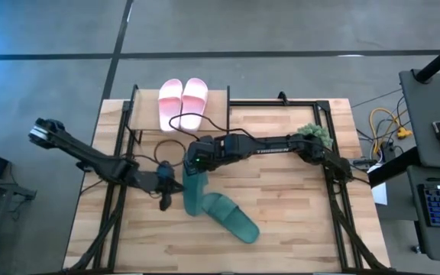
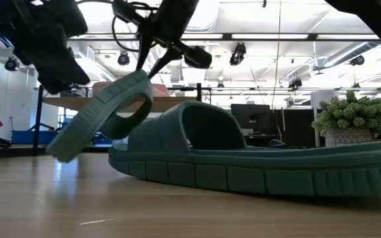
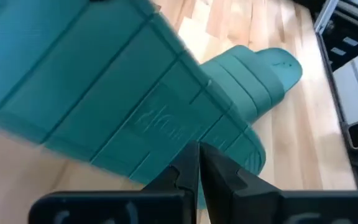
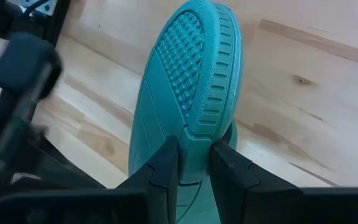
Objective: Pick and place slides into the shelf
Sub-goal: Adjust the right green slipper
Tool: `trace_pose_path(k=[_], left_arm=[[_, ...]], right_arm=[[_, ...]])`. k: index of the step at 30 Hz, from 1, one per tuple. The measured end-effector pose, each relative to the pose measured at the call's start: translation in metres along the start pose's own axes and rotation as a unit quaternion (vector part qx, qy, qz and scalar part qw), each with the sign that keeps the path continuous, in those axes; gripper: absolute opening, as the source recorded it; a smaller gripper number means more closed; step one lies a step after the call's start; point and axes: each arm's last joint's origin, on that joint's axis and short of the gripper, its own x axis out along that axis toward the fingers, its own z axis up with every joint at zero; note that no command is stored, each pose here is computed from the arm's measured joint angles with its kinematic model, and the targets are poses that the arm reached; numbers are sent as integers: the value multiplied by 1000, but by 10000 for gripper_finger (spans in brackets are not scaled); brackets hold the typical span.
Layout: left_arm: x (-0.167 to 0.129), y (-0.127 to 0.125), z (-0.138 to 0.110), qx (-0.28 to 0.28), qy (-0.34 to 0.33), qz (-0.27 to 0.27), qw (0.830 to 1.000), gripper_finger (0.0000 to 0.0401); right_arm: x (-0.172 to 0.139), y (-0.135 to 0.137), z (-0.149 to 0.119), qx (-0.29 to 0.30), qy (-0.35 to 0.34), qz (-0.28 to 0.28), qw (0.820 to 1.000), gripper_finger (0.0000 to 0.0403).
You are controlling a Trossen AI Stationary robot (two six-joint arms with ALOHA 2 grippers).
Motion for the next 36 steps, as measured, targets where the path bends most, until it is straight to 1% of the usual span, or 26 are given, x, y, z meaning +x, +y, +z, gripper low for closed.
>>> trace_pose_path(k=[5, 11, 15, 19, 23, 28, 30, 33, 36], left_arm=[[19, -3, -5, 2, 4, 11, 1000, 0], [28, -2, -10, 1, 18, 29, 999, 0], [32, 0, -14, 0, 29, 40, 999, 0], [34, 0, -15, -10, 34, 42, 999, 0], [25, 1, -17, -20, 46, 51, 997, 0], [0, 11, -25, -28, 84, 102, 991, 0], [-12, 14, -27, -35, 92, 113, 989, 0], [-27, 15, -27, -40, 88, 102, 990, 0], [-38, 14, -24, -55, 62, 84, 993, 0]], right_arm=[[-2, 5, -9, -16, 2, 8, 1000, 76], [-5, 10, -20, -26, 7, 11, 1000, 124], [-12, 17, -26, -32, 16, 33, 999, 157], [-18, 24, -26, -47, 1, 58, 997, 177], [-18, 26, -22, -53, -17, 67, 996, 186], [-16, 25, -22, -70, -29, 56, 996, 187], [-15, 24, -23, -77, -32, 51, 995, 187], [-12, 22, -23, -79, -32, 44, 995, 187], [-11, 22, -22, -82, -31, 43, 995, 187]])
